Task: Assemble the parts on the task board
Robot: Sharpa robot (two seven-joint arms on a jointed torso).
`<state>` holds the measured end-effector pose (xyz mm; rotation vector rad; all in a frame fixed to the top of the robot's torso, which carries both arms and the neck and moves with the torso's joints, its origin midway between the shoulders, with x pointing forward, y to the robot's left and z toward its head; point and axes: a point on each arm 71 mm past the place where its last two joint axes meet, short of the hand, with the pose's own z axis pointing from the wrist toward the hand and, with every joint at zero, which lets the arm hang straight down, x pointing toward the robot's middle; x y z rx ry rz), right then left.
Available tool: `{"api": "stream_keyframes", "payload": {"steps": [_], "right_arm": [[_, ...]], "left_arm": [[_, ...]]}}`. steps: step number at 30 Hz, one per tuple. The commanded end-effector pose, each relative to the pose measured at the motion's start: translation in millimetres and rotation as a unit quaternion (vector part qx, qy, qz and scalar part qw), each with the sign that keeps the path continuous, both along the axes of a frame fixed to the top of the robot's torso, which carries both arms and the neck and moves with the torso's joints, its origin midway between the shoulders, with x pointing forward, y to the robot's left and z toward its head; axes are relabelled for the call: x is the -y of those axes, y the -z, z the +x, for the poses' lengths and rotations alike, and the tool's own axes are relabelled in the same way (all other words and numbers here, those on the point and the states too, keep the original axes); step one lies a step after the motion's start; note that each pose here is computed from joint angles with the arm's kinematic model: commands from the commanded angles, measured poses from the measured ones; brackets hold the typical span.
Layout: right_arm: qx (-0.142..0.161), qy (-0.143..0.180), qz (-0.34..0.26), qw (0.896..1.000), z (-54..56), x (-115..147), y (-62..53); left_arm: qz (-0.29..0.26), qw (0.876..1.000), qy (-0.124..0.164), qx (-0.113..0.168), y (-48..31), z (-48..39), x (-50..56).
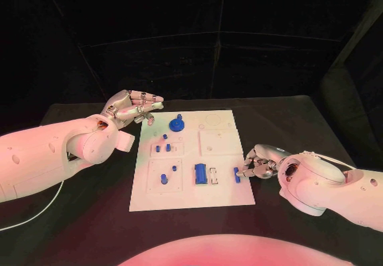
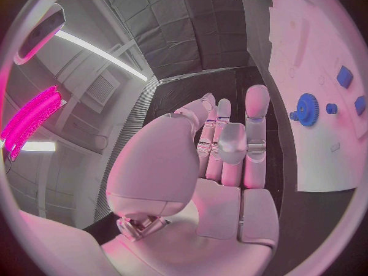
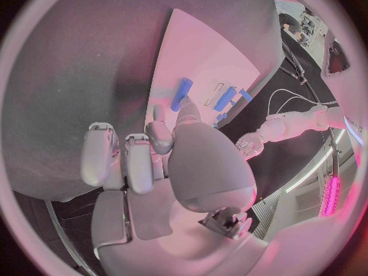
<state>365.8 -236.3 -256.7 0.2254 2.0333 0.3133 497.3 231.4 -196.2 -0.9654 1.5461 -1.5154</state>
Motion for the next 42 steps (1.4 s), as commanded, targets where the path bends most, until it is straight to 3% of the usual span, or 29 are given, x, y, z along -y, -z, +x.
{"api": "stream_keyframes", "payload": {"steps": [1, 23, 33, 42], "right_arm": [[-0.001, -0.013, -0.022, 1.000, -0.5, -3.2, 0.8], [0.020, -0.055, -0.047, 0.997, 1.3, -27.1, 5.0], [0.014, -0.096, -0.101, 0.990, 2.3, -36.3, 9.0], [0.003, -0.101, -0.132, 0.986, 2.2, -36.4, 11.6]], "left_arm": [[-0.004, 1.000, 0.004, 0.000, -1.0, 0.0, 0.5], [-0.003, 1.000, 0.005, 0.000, -0.5, 0.0, -0.5], [-0.003, 1.000, 0.005, -0.002, -0.1, -0.1, -1.1], [-0.002, 1.000, 0.005, -0.003, 0.2, -0.4, -1.3]]}}
